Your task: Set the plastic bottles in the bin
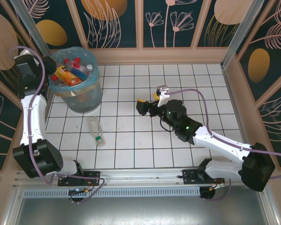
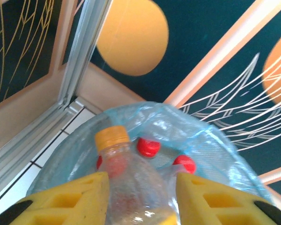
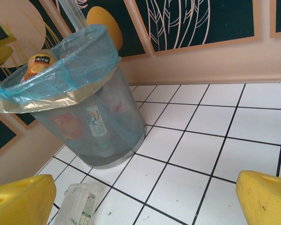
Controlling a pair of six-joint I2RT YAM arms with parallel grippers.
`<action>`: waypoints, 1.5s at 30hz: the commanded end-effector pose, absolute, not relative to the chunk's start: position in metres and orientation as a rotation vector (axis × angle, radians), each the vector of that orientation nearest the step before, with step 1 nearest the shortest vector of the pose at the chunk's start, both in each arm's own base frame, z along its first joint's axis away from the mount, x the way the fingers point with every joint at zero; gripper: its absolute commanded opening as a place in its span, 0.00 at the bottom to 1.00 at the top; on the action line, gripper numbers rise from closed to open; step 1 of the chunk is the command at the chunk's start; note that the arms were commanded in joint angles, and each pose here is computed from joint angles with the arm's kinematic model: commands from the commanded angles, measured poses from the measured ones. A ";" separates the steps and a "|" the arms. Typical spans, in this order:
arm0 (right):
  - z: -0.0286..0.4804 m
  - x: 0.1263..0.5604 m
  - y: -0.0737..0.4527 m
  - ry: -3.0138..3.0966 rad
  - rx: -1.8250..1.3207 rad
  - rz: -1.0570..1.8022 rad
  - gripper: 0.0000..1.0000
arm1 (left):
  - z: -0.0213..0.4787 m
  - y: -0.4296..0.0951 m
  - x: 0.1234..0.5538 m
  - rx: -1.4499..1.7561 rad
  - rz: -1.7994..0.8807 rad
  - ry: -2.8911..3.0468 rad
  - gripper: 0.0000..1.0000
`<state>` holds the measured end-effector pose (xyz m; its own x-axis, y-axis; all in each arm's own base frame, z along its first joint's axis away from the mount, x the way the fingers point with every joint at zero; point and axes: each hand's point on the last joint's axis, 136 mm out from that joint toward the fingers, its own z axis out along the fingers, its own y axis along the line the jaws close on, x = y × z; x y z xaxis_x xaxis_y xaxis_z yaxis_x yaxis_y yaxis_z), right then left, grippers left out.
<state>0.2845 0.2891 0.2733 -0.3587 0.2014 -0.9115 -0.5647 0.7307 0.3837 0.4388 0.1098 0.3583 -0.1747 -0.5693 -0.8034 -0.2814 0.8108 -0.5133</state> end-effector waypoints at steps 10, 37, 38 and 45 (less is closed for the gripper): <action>0.222 0.273 0.398 1.975 -0.480 0.998 0.99 | 0.320 0.039 0.431 -0.423 -0.445 1.954 0.37; 0.069 0.230 0.540 2.411 -0.840 0.826 0.92 | 0.377 0.064 0.393 -0.493 -0.260 1.782 0.47; 0.067 0.230 0.541 2.415 -0.844 0.809 0.92 | 0.386 0.065 0.387 -0.490 -0.248 1.757 0.48; 0.046 0.229 0.555 2.453 -0.907 0.667 0.96 | 0.421 0.065 0.351 -0.462 -0.186 1.657 0.53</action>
